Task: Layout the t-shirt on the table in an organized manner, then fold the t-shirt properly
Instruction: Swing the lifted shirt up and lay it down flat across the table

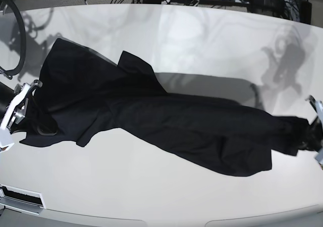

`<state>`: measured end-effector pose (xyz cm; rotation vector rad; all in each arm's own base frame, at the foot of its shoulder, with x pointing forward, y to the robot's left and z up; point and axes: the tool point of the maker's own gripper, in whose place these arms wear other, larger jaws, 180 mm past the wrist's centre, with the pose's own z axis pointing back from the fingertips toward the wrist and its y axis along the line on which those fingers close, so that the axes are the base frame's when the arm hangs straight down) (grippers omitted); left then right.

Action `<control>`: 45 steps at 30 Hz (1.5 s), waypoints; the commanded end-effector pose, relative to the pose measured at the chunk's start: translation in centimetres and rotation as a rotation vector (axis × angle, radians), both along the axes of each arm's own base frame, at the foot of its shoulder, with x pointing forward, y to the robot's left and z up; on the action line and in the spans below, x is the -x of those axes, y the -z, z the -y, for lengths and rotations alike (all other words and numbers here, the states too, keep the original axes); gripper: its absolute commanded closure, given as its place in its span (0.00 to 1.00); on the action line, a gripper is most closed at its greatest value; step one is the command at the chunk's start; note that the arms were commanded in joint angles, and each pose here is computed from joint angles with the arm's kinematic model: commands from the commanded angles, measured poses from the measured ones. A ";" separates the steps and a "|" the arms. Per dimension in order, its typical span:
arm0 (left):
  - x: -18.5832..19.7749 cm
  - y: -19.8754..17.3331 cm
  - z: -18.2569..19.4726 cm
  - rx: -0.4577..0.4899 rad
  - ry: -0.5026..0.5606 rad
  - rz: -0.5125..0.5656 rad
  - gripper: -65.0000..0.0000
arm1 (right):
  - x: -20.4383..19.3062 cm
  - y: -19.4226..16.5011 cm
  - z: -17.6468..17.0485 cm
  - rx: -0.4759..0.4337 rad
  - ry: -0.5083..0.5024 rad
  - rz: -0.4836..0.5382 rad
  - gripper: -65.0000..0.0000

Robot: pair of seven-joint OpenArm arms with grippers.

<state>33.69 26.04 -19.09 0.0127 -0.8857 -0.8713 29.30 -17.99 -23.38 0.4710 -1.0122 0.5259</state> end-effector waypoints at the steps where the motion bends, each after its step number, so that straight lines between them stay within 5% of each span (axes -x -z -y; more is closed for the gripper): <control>1: -0.6 -2.6 -0.3 -0.016 0.013 0.060 1.00 | -0.3 -1.6 0.0 -0.010 -0.013 0.052 1.00; 6: 0.5 -3.3 0.0 0.034 0.042 -0.013 1.00 | 1.4 -1.1 -1.4 -0.076 -0.084 -0.015 1.00; 12: 6.0 5.2 0.9 0.161 0.071 -0.360 1.00 | 5.4 3.4 -3.6 -0.073 -0.177 -0.208 1.00; 20: 11.9 12.9 1.6 0.188 0.045 -0.635 1.00 | 10.0 9.9 -6.6 0.128 -0.340 -0.427 1.00; 23: 8.5 12.3 1.4 0.129 0.058 -0.462 1.00 | 6.8 9.7 -6.0 0.226 -0.279 -0.311 1.00; 25: 2.6 8.2 0.9 0.044 0.074 -0.202 1.00 | 0.7 5.8 -4.2 0.326 -0.173 -0.075 1.00; 29: -8.7 -15.1 -2.4 -0.036 -0.143 0.460 1.00 | -8.8 -13.4 4.5 0.442 0.228 0.454 1.00; 32: -8.5 -25.7 -5.7 0.045 -0.243 0.616 1.00 | -8.1 -22.0 7.8 0.403 0.297 0.613 1.00; 34: -7.9 -26.5 -6.5 0.127 -0.202 0.565 1.00 | -7.1 -22.4 7.1 0.391 0.196 0.611 1.00; 38: -8.2 -20.6 -7.7 0.242 -0.161 0.311 1.00 | -6.5 -18.7 4.9 0.332 0.008 0.484 1.00; 45: -6.4 -5.3 -12.2 0.397 -0.333 -0.101 1.00 | -5.7 -9.4 5.0 0.244 -0.034 0.179 1.00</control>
